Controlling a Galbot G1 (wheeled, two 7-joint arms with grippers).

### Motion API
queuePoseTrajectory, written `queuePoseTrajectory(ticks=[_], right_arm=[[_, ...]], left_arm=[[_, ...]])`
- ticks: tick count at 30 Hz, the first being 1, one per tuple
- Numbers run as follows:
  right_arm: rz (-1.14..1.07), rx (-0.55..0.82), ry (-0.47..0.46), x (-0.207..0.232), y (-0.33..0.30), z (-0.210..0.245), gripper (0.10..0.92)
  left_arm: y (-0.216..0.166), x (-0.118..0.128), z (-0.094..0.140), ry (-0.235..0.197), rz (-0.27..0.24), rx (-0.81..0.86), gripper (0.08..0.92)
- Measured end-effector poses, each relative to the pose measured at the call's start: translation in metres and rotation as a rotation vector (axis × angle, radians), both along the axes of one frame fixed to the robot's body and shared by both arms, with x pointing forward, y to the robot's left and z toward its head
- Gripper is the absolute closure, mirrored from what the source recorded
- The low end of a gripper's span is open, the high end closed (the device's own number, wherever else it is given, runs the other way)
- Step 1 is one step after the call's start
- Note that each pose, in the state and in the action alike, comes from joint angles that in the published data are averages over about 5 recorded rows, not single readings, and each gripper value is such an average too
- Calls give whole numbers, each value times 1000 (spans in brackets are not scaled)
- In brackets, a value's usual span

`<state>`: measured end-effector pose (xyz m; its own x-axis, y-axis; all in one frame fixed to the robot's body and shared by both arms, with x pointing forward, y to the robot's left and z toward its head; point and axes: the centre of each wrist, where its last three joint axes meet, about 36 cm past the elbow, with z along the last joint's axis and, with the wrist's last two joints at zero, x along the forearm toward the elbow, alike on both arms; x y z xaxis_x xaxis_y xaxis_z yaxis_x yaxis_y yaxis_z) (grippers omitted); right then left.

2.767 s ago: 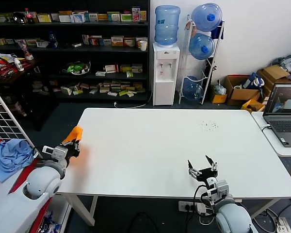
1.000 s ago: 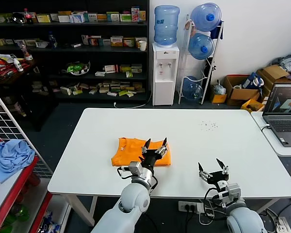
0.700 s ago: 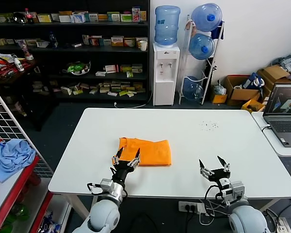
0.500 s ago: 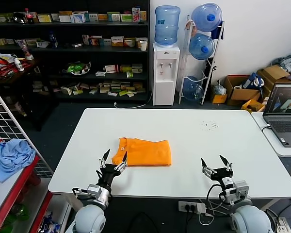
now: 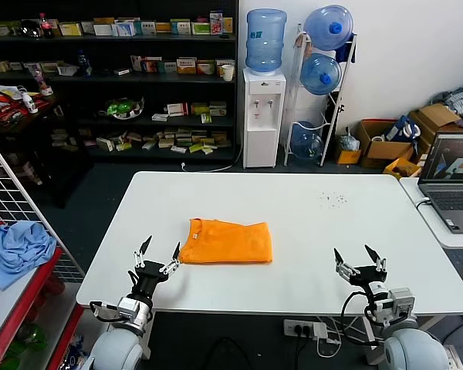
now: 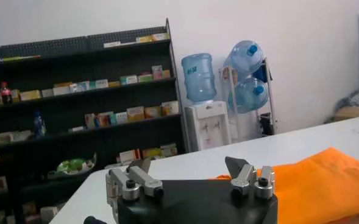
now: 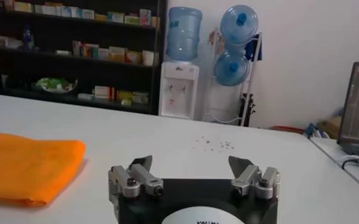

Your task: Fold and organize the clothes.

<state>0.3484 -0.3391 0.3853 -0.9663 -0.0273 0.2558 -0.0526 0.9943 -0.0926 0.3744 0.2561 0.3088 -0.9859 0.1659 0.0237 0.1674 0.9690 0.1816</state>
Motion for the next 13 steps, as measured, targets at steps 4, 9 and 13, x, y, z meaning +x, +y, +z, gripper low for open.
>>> queuePoseTrajectory(ticks=[4,9,13], right_arm=[[-6,5,-4,-2,-3,1,200],[-8,9,-4,-4,-5,1,200],[-10,11,-8,-4,-7,1,200]], left_arm=[[3,0,2,1,3,28,177],[11,2,3,10,12,68,177],[16,4,4,13,18,87,177]])
